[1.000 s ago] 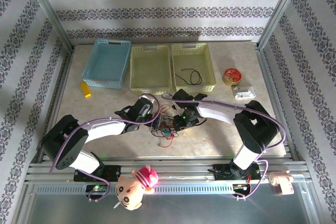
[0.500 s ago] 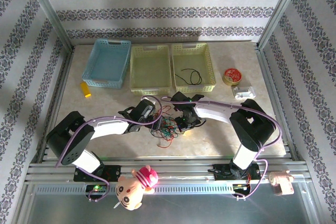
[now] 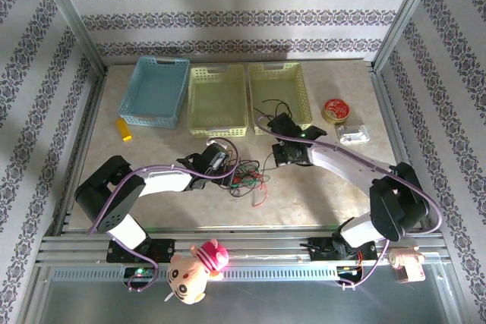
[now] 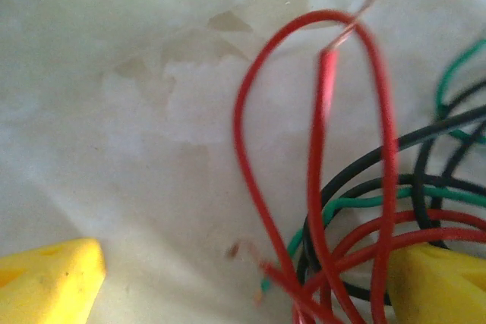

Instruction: Untangle the cables

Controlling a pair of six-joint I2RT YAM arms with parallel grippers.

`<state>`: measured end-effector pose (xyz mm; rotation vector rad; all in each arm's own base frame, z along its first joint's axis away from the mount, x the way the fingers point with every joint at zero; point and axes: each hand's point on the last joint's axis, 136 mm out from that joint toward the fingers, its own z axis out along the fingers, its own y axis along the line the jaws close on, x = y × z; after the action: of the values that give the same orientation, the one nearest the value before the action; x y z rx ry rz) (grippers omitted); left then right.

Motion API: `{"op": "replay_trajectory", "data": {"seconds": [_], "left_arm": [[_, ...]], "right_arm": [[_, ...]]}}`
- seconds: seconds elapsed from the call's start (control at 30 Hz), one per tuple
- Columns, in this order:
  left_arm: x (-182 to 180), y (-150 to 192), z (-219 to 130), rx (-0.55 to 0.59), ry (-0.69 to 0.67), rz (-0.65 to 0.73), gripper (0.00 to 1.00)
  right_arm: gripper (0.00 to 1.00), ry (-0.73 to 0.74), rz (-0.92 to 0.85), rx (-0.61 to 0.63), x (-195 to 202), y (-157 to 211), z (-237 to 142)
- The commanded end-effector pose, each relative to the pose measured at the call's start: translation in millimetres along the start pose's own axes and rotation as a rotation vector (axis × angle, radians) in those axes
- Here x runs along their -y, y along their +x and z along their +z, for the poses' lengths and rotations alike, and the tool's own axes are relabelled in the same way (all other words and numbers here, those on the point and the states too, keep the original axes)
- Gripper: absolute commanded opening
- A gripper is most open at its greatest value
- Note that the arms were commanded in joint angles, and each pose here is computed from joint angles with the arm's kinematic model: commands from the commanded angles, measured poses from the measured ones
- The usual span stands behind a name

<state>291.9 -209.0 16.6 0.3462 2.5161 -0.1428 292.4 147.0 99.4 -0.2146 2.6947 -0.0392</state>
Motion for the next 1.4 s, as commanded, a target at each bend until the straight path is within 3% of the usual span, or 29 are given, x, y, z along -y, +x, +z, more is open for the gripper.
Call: {"op": "replay_trajectory", "data": {"seconds": [0.0,0.13,0.33,0.6,0.73,0.83,0.87,0.93,0.97,1.17,1.37], "left_arm": [[-4.6,18.4,7.4,-0.068,-0.032,0.009,0.95],[-3.7,20.7,9.2,-0.074,-0.028,0.015,0.94],[-0.8,25.6,14.6,-0.082,-0.012,0.026,0.8],[-2.2,32.9,17.9,-0.102,-0.015,0.038,0.78],[-3.0,35.8,18.7,-0.108,-0.016,0.041,0.78],[-0.1,33.3,18.1,-0.098,-0.005,0.045,0.78],[0.6,32.6,17.8,-0.095,-0.003,0.048,0.78],[2.5,29.5,17.2,-0.083,-0.002,0.05,0.79],[3.0,28.5,16.8,-0.08,-0.002,0.051,0.79],[10.1,27.8,16.6,-0.08,0.006,0.079,0.8],[12.7,26.0,15.2,-0.076,0.002,0.094,0.82]], "right_arm": [[0.0,0.11,0.026,0.118,34.2,-29.4,-23.5],[0.0,0.146,0.073,0.196,55.9,-45.8,-43.3],[0.0,0.192,0.136,0.342,82.5,-65.3,-81.1],[0.0,0.279,0.262,0.546,137.1,-97.3,-147.9],[0.0,0.152,0.293,0.599,136.4,-117.2,-161.7],[0.01,0.041,0.277,0.496,110.9,-115.0,-133.0],[0.07,0.01,0.277,0.455,101.2,-109.7,-120.0],[0.34,-0.055,0.289,0.375,76.6,-94.7,-91.7],[0.39,-0.081,0.282,0.349,64.5,-88.2,-80.6],[0.47,-0.175,0.132,0.153,-19.4,-46.7,-19.9],[0.5,-0.131,0.112,-0.007,-44.7,-19.3,25.3]]}}
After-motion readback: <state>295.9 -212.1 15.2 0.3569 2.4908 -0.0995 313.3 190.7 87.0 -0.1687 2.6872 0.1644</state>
